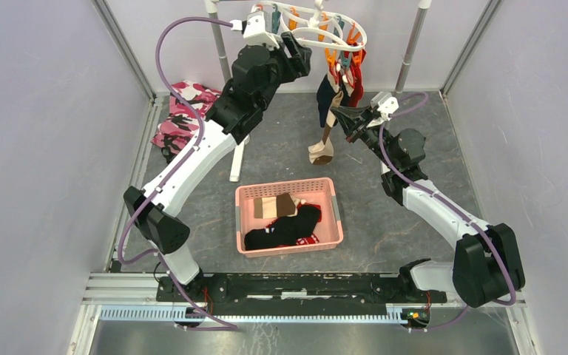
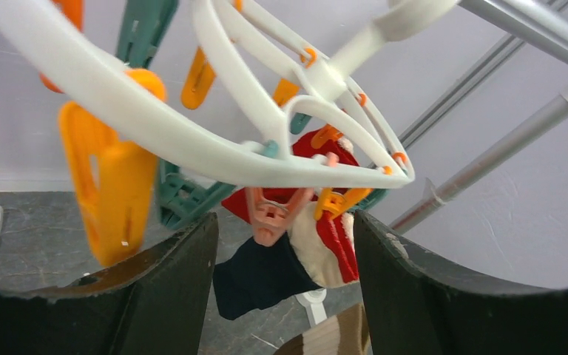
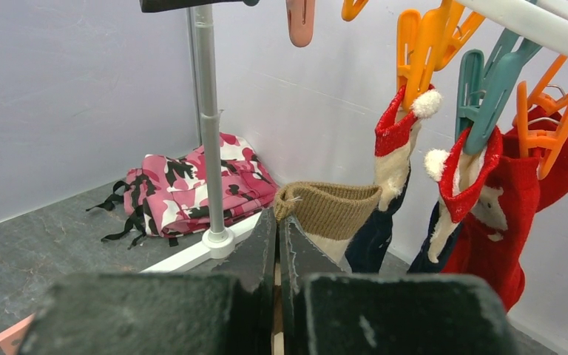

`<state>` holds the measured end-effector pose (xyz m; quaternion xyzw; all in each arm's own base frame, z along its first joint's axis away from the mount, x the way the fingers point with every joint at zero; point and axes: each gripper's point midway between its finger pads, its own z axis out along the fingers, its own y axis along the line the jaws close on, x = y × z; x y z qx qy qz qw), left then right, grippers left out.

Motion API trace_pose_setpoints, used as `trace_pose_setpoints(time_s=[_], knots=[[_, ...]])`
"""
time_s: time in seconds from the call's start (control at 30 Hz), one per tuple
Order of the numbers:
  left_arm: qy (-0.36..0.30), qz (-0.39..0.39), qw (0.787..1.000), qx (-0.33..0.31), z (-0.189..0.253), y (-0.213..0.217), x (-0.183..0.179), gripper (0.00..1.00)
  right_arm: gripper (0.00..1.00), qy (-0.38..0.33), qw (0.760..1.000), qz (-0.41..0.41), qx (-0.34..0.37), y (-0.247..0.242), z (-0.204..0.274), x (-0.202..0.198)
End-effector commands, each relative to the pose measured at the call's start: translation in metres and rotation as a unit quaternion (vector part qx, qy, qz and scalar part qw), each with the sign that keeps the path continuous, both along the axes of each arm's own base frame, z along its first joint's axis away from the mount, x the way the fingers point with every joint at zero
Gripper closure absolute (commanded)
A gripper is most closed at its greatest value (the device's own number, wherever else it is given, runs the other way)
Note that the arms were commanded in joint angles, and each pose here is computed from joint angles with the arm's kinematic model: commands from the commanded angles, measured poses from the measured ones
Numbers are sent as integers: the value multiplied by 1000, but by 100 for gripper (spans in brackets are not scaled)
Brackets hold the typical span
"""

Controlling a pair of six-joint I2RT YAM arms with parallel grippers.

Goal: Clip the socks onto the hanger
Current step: Open the clamp at the hanger.

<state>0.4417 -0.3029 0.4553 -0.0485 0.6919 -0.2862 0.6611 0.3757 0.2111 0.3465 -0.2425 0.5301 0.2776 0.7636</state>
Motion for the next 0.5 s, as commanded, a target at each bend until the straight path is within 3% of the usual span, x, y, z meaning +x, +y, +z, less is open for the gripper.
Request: trace_pose_setpoints(time_s=[0.0,0.47], knots=[[-19,-8,999,-29,29,13,-4,28,100,-31,999,-17,15,-4,28,4],[-38,-18,999,-30,33,7,2,34,100,-36,999,-30,14,-4,31,10]])
